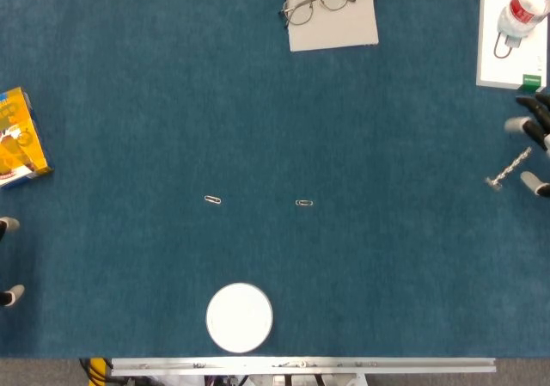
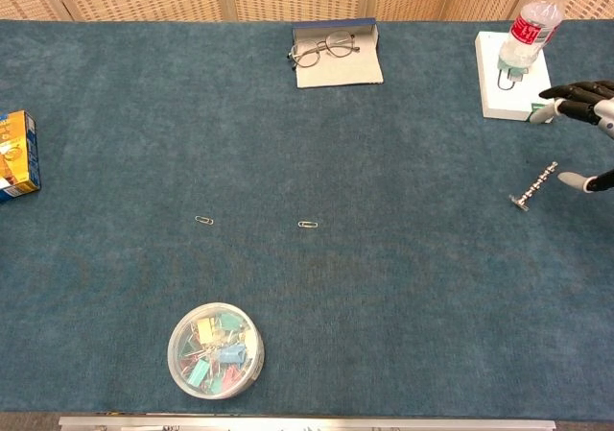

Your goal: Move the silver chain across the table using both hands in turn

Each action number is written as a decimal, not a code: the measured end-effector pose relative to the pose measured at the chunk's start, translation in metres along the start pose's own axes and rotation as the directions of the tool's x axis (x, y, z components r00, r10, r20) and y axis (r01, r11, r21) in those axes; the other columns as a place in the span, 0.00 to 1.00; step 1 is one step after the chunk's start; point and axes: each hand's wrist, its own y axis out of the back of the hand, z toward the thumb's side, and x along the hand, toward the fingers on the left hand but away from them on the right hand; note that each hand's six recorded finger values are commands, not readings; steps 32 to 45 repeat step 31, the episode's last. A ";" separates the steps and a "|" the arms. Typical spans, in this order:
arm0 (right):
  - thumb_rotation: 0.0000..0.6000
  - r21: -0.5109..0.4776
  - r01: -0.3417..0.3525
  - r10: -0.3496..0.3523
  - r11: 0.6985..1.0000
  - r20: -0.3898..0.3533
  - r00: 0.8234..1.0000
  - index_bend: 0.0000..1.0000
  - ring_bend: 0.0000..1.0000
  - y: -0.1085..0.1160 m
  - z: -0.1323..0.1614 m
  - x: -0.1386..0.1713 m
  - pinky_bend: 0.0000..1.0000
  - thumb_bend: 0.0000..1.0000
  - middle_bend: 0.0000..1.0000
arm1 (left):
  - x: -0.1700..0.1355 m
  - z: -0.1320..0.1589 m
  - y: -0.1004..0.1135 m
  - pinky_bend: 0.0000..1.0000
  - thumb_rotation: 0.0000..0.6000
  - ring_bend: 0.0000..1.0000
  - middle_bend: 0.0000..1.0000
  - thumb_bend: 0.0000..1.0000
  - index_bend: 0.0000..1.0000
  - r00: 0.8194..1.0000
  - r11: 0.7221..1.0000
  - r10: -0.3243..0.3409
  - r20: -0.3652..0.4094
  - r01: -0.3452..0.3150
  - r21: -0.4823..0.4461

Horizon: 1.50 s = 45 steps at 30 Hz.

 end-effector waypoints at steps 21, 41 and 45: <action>1.00 0.000 0.147 -0.145 0.989 0.145 0.979 0.19 0.00 0.049 -0.012 0.061 0.04 0.21 0.10 | 0.018 0.008 0.046 0.01 1.00 0.00 0.00 0.10 0.28 0.976 0.973 0.211 0.056 -0.204 -0.110; 1.00 0.005 0.220 -0.215 0.976 0.225 0.950 0.22 0.00 0.067 -0.017 0.094 0.04 0.21 0.10 | 0.019 0.019 0.076 0.01 1.00 0.00 0.00 0.10 0.28 0.953 0.950 0.290 0.084 -0.276 -0.147; 1.00 0.005 0.220 -0.215 0.976 0.225 0.950 0.22 0.00 0.067 -0.017 0.094 0.04 0.21 0.10 | 0.019 0.019 0.076 0.01 1.00 0.00 0.00 0.10 0.28 0.953 0.950 0.290 0.084 -0.276 -0.147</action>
